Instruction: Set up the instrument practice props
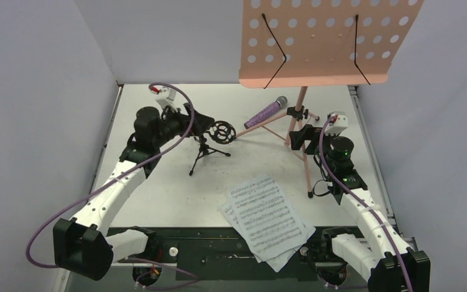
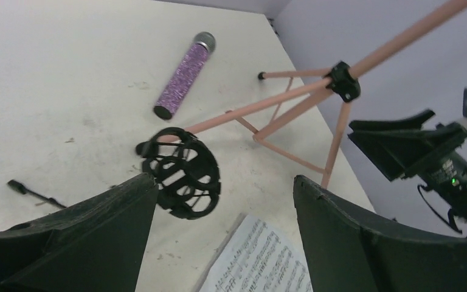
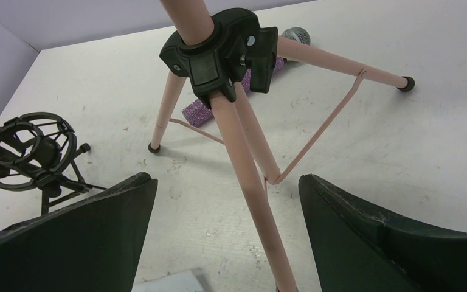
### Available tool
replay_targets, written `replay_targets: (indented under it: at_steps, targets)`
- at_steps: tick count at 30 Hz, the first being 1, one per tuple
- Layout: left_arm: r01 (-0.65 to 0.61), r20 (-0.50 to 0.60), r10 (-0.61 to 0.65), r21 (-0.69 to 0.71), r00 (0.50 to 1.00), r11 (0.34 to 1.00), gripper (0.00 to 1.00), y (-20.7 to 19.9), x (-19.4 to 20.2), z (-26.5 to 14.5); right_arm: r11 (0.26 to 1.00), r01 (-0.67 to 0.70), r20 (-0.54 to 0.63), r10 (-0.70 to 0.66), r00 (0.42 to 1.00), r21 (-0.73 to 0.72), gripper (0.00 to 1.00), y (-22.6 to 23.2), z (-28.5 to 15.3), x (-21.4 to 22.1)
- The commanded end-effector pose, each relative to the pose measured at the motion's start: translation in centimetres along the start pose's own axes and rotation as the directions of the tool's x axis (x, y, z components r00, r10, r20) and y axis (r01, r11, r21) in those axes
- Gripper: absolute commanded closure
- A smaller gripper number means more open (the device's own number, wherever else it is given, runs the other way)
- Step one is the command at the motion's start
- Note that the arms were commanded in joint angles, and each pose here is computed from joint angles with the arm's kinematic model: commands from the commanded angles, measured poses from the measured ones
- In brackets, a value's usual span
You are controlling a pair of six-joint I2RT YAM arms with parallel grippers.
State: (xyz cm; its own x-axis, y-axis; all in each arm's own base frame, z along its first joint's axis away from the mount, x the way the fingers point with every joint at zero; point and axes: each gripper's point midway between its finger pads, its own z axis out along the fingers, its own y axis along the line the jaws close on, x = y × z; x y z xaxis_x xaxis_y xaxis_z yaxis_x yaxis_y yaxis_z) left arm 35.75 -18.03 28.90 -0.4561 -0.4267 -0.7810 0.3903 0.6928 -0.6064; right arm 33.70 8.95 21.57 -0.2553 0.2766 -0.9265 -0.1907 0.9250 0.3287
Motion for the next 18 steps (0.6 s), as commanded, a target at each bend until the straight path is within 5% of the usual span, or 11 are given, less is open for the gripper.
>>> replay_targets:
  at_steps: [1,10,18]
  targets:
    - [-0.211,0.073,0.203,0.121,0.976,0.970,0.19,-6.3,-0.8,0.8,1.000,-0.015,0.013,0.015,1.000,-0.012,0.10,0.1,-0.3,-0.1]
    - [-0.342,-0.032,0.357,0.220,0.933,0.914,0.20,-12.5,5.5,6.6,0.999,-0.035,-0.045,0.034,0.998,-0.016,0.09,-0.1,-0.7,2.2]
    - [-0.398,-0.154,0.425,0.174,0.892,0.900,0.22,-13.9,9.8,12.2,0.999,-0.035,-0.097,0.034,0.995,-0.010,0.07,-0.5,-0.7,4.1]
